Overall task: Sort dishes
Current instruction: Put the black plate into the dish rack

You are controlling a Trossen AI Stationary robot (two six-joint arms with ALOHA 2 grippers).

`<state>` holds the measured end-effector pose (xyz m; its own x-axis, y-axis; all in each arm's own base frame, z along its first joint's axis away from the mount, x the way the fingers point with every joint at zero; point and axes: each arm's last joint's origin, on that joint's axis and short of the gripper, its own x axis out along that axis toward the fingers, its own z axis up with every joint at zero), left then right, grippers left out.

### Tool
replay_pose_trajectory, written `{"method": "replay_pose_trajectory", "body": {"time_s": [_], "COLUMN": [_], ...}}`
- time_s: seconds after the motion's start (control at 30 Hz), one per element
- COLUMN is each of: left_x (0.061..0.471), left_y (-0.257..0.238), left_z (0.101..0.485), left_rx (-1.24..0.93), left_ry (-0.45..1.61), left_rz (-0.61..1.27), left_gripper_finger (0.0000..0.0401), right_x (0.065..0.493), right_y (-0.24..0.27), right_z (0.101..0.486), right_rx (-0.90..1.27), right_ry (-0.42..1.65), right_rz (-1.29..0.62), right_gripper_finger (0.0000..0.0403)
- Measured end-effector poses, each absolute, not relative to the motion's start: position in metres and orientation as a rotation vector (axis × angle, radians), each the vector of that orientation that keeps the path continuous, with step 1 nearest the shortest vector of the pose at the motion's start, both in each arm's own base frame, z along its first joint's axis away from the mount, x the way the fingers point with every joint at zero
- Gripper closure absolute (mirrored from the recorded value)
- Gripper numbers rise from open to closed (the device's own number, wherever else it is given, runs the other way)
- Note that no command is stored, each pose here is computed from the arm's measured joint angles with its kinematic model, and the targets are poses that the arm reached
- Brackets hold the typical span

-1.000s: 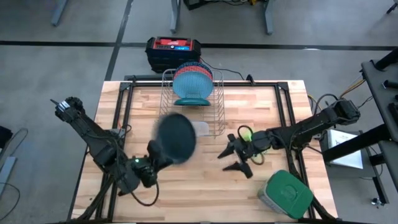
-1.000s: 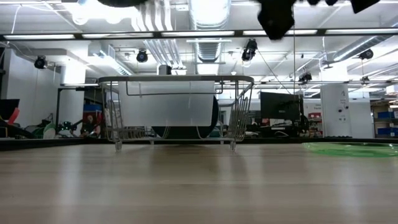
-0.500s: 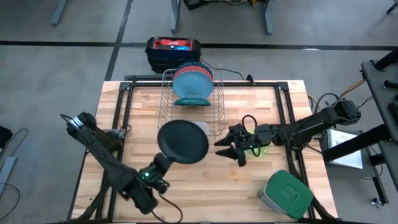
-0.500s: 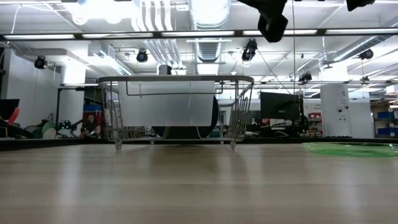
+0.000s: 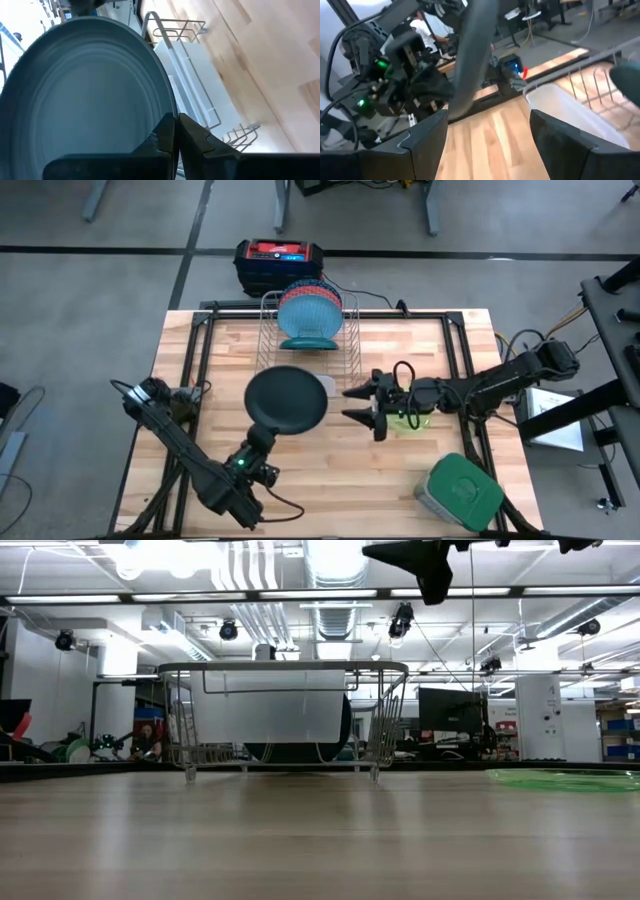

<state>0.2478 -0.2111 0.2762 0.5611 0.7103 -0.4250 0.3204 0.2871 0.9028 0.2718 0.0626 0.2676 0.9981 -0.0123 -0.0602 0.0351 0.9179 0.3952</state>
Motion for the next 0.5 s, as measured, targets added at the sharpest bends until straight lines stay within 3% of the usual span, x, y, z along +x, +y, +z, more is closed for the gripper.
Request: {"method": "replay_pose_trajectory", "body": {"time_s": [0.5], "left_x": [0.258], "left_y": [-0.207], "left_z": [0.275], "left_rx": [1.255], "left_ry": [0.995], "left_rz": [0.352], "left_gripper_finger": [0.0401], "right_x": [0.335], "right_y": [0.054], "right_z": [0.303], "right_rx": [0.298], "right_ry": [0.163], "right_rz": [-0.11], "right_gripper_finger": [0.0138]}}
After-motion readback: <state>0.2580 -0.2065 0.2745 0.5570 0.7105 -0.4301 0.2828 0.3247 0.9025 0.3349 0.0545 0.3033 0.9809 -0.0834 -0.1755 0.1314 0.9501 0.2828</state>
